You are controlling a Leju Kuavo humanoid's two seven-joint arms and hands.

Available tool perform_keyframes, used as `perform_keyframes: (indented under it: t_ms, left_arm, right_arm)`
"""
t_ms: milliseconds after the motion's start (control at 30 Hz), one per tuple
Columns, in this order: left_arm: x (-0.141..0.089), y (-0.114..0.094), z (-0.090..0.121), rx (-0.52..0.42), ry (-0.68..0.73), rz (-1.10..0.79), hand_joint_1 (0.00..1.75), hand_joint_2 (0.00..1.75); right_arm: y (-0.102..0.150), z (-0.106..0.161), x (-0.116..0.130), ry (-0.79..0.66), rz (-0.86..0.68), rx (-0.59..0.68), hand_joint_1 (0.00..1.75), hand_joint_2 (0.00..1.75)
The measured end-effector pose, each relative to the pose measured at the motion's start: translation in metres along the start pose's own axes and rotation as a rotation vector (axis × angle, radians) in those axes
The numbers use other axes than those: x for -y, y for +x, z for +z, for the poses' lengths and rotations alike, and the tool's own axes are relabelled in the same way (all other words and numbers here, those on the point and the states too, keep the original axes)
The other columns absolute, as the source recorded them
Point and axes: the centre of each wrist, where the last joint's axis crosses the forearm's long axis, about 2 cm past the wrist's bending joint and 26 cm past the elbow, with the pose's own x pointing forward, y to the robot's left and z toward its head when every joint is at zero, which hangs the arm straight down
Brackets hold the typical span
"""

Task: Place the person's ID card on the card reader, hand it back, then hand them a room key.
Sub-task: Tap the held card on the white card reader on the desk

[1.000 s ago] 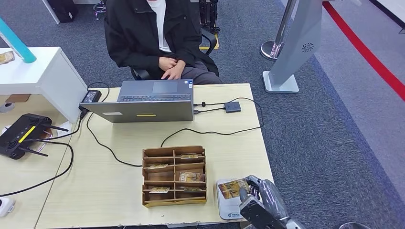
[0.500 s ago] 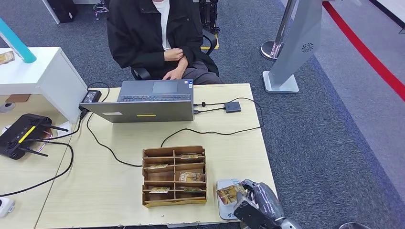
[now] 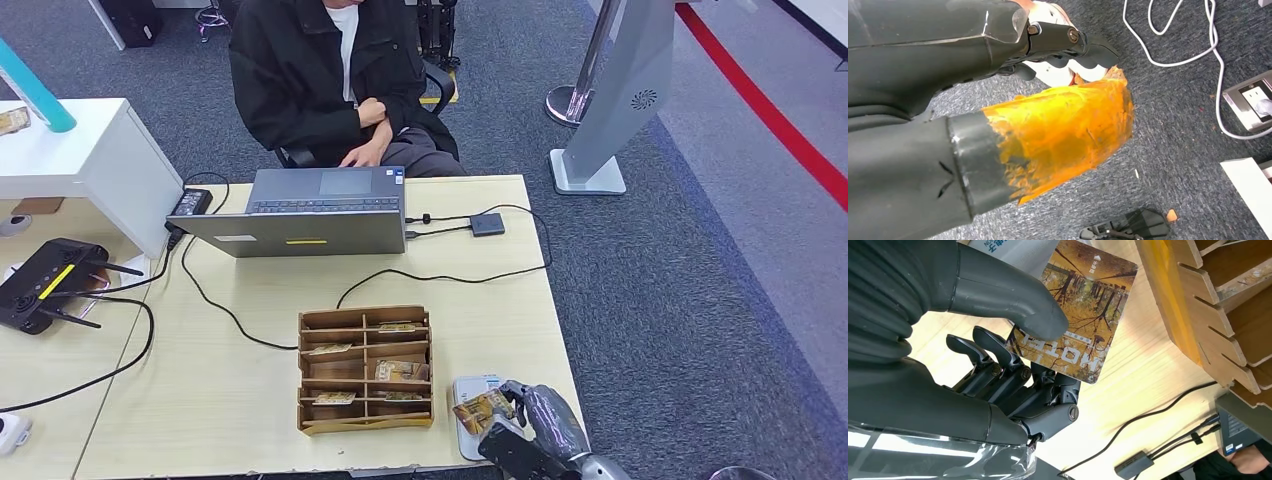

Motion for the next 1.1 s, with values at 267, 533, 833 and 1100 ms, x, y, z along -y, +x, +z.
perform_keyframes:
  t_ms: [267, 533, 833, 1100]
  left_arm:
    - [0.0005, -0.0007, 0.0003, -0.002, -0.001, 0.003, 0.00, 0.00]
    - [0.0008, -0.0010, 0.0005, -0.003, -0.001, 0.003, 0.00, 0.00]
    - [0.0010, -0.0013, 0.0007, -0.004, -0.002, 0.003, 0.00, 0.00]
    - [0.0013, -0.0018, 0.0009, -0.008, -0.002, 0.005, 0.00, 0.00]
  right_arm:
    - [-0.0010, -0.0015, -0.0006, 0.002, 0.045, -0.023, 1.75, 1.75]
    - [-0.0012, -0.0034, -0.0008, 0.004, 0.070, -0.029, 1.75, 1.75]
    - [-0.0019, -0.0043, -0.0016, 0.008, 0.077, -0.031, 1.75, 1.75]
    - [-0.0027, -0.0055, -0.0015, -0.003, 0.149, -0.063, 1.75, 1.75]
